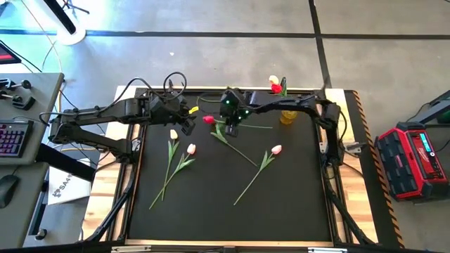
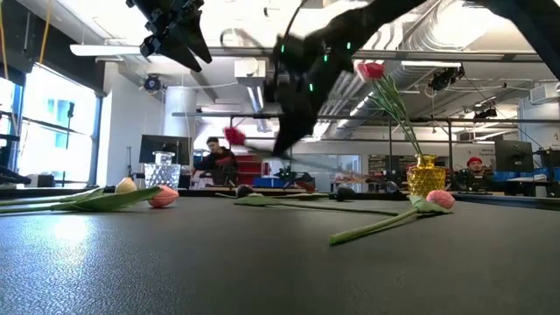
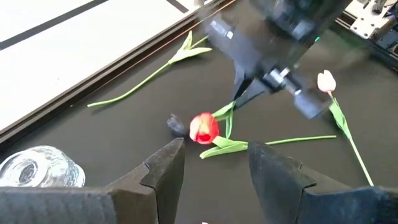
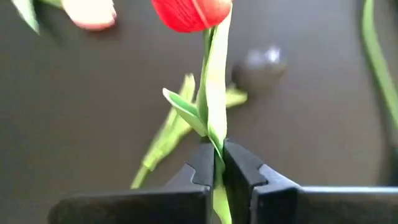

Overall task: Sort flowers into vase by color
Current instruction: Put the red flower into the yellow flower vase

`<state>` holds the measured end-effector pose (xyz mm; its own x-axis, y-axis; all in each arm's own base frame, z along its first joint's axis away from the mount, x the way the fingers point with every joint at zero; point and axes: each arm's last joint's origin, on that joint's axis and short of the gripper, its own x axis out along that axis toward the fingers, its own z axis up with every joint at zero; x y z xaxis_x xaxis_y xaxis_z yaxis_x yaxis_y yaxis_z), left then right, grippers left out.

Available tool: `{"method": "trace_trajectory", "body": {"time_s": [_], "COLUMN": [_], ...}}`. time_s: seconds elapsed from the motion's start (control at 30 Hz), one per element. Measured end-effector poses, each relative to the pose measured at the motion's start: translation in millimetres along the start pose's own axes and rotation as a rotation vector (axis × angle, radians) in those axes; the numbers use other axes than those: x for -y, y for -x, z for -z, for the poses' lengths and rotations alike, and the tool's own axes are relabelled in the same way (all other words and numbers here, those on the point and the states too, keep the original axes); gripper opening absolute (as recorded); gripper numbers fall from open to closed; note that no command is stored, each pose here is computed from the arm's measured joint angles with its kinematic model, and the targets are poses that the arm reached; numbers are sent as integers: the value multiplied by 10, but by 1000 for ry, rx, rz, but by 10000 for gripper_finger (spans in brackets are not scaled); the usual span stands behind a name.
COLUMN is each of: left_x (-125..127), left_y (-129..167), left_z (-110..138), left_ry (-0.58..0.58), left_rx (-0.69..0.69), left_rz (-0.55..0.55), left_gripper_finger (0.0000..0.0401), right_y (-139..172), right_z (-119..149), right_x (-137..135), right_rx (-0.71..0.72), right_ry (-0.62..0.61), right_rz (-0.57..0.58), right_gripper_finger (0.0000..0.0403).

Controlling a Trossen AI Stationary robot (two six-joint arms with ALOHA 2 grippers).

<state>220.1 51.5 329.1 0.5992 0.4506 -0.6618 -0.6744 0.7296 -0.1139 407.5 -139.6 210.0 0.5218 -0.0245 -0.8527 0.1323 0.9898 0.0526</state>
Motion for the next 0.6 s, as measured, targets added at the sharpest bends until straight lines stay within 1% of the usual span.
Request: {"method": "trace_trajectory", "body": {"time_s": [0.13,0.23,0.43,0.6], "left_x": [2,3,17,19], "left_y": [-1,-1,4,4], "left_z": [-1,0,7,8], "left_ry": [-15,-16,-41,-47], "left_rx": [1,-1,-4,-4], "left_rz": [1,4,13,15], "left_gripper_finger": [165,165,165,165], "right_y": [440,794,1432,1864], "right_z": [-169,-232,-268,-291], "right_x": [-49,-89,-137,-190], "right_rx": [125,216,386,548], "right_ry": [-31,-30,-21,-8], "right_rz": [-3,2,21,37], "right_gripper_finger": [4,6,2,1]}}
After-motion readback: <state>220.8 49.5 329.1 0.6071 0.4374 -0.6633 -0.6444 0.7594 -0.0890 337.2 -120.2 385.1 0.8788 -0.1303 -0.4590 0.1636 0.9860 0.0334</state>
